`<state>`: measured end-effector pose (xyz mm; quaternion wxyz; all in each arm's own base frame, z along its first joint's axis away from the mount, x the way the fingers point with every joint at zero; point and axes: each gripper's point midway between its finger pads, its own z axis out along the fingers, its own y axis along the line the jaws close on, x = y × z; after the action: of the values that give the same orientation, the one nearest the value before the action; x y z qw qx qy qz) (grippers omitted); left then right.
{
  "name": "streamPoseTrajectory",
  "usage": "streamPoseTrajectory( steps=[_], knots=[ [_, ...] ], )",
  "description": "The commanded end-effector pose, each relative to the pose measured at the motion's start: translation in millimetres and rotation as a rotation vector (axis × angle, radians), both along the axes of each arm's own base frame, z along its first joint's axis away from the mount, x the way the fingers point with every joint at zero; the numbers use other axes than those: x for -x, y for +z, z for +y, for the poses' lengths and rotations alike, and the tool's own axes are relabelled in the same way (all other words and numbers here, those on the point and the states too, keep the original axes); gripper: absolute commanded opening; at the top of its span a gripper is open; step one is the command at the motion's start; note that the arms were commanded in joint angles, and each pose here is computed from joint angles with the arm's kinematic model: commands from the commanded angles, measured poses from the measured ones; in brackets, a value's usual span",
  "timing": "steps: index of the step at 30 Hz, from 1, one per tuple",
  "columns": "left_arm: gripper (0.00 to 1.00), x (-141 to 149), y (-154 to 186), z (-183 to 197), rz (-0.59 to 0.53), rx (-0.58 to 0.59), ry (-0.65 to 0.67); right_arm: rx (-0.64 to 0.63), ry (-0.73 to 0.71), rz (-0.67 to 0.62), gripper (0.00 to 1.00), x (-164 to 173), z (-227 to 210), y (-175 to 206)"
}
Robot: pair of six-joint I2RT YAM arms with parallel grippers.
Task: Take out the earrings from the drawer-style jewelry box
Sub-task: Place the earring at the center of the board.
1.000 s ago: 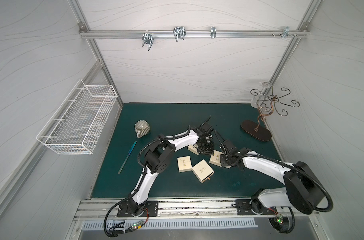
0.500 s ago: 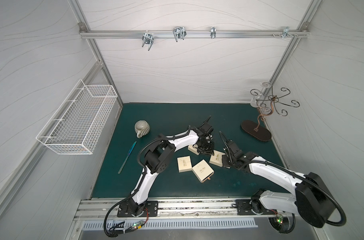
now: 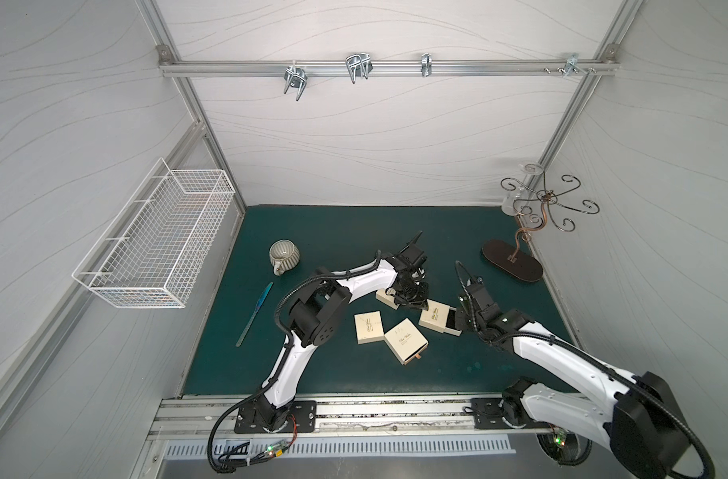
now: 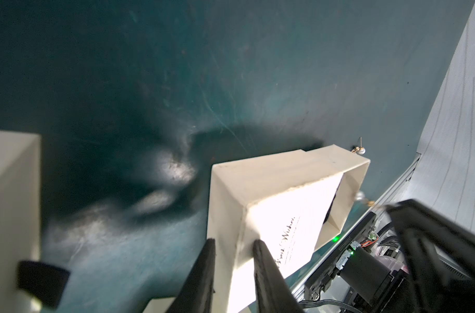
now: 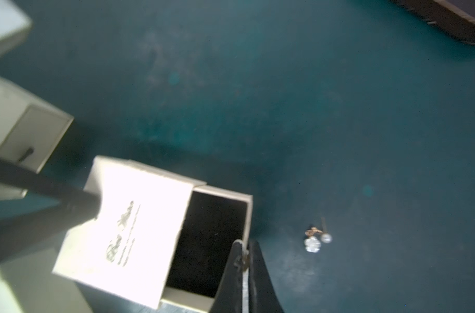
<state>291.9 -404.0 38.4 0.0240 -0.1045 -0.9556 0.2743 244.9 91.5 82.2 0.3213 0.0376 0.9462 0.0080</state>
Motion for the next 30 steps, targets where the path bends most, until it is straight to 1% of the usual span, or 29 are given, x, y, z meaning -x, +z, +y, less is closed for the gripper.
streamPoseTrajectory(
  steps=[1, 6, 9, 12, 13, 20, 23, 30],
  knots=[
    [0.27, 9.1, -63.6, 39.6, 0.05, -0.226, 0.026, 0.014, -0.121, -0.006, 0.05, 5.9, -26.0, -0.7],
    [0.27, 8.9, -63.0, 39.6, 0.049, -0.225, 0.026, -0.033, -0.2, 0.045, 0.06, 7.4, -39.9, -12.8],
    [0.27, 9.2, -62.7, 40.0, 0.048, -0.224, 0.024, -0.057, -0.222, 0.081, 0.07, 6.2, -43.5, -18.5],
    [0.27, 8.1, -60.7, 38.6, 0.041, -0.216, 0.023, -0.063, -0.227, 0.102, 0.09, 5.8, -43.7, -22.1],
    [0.27, 8.2, -60.8, 38.2, 0.041, -0.214, 0.022, -0.065, -0.226, 0.107, 0.11, 5.2, -43.4, -23.1],
    [0.27, 8.9, -60.0, 36.3, 0.042, -0.204, 0.018, -0.073, -0.177, 0.155, 0.22, 2.2, -33.0, -30.4],
    [0.27, 9.1, -57.5, 34.0, 0.036, -0.193, 0.014, -0.075, -0.168, 0.161, 0.29, 1.7, -31.2, -30.8],
    [0.27, 9.7, -54.1, 31.3, 0.028, -0.177, 0.008, -0.07, -0.08, 0.146, 0.32, 2.4, -14.7, -28.3]
  ],
)
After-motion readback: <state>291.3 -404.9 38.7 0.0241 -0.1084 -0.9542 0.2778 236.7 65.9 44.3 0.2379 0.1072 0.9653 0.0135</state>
